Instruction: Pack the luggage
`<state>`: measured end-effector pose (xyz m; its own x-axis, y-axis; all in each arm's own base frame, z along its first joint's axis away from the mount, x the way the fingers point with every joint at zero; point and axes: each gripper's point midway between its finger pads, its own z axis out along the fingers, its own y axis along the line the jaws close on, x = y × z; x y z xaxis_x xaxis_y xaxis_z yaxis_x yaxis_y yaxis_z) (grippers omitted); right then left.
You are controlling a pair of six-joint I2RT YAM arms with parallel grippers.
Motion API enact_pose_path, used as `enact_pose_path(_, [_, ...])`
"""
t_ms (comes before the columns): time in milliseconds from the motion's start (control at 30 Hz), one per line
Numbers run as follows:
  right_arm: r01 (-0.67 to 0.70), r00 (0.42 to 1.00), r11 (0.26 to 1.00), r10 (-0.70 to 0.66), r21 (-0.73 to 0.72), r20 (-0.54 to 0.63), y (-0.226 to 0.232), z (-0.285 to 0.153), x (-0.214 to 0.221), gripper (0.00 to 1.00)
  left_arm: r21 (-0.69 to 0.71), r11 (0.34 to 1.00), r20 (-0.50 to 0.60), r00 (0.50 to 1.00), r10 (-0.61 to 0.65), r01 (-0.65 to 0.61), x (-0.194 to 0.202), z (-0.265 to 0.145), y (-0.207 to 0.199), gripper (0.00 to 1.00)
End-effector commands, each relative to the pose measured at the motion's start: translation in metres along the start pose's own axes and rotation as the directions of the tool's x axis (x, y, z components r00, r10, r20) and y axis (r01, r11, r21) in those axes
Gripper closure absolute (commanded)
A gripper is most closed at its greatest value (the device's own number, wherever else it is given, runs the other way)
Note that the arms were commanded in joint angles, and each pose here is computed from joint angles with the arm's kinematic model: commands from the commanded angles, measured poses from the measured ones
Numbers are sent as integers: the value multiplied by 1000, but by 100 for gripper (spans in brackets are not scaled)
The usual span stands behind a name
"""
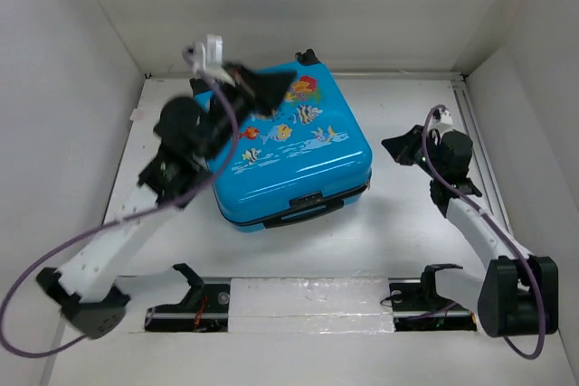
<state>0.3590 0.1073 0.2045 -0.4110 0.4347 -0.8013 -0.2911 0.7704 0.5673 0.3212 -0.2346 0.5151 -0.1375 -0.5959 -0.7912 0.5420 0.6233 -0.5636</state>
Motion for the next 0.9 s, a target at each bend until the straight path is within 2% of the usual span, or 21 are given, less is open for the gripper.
enact_pose_path(0, [42, 999, 998, -41, -37, 32, 9, -15, 0, 100, 105, 994, -76, 997, -20, 28, 87, -40, -26, 100])
enact_pose_path(67, [38, 999, 999, -38, -4, 26, 0, -27, 13, 100, 104, 995, -152, 988, 30, -14, 142, -61, -38, 100])
enact_pose_path(100, [60, 997, 998, -59, -3, 58, 2, -39, 8, 100, 163, 986, -275, 959, 73, -29, 200, -90, -68, 100])
enact_pose_path(133, [65, 996, 998, -64, -18, 64, 4, -45, 11, 100, 125, 989, -285, 952, 110, -77, 219, -101, -69, 100])
enact_pose_path(233, [52, 996, 996, -47, -73, 71, 14, -64, 31, 100, 159, 974, -386, 898, 212, -162, 289, -153, -93, 100])
enact_pose_path(300, [45, 999, 993, -41, -106, 36, 13, -72, 55, 84, 142, 985, -462, 873, 157, -101, 319, -170, -92, 100])
enact_pose_path(333, [30, 999, 993, -27, -117, 28, 16, -77, 62, 76, 115, 987, -498, 854, 151, -108, 340, -181, -72, 100])
enact_pose_path(367, [24, 1000, 993, -22, -113, 21, 14, -79, 67, 73, 92, 991, -516, 847, 128, -94, 353, -188, -60, 100])
enact_pose_path(467, [20, 1000, 995, -21, -94, -13, 2, -80, 88, 64, -35, 998, -497, 867, 26, -50, 370, -204, -14, 97])
enact_pose_path(500, [17, 999, 990, -23, -143, -43, 7, -82, 99, 59, -59, 998, -485, 874, -6, -25, 371, -206, -7, 89])
enact_pose_path(600, [33, 999, 962, -42, -270, -30, 23, -80, 98, 40, -118, 993, -477, 876, -71, 16, 380, -220, 21, 70])
enact_pose_path(633, [43, 998, 954, -55, -298, -30, 27, -80, 98, 36, -137, 990, -472, 877, -90, 28, 381, -223, 27, 60])
enact_pose_path(667, [27, 998, 949, -45, -313, -51, 27, -78, 101, 36, -159, 987, -480, 873, -87, 11, 388, -231, 42, 57])
enact_pose_path(700, [55, 998, 935, -63, -350, -12, 35, -78, 92, 36, -180, 984, -473, 876, -96, 11, 390, -233, 50, 57])
enact_pose_path(867, [109, 994, 906, -103, -409, 38, 41, -75, 87, 36, -207, 978, -482, 871, -95, -7, 398, -241, 65, 57])
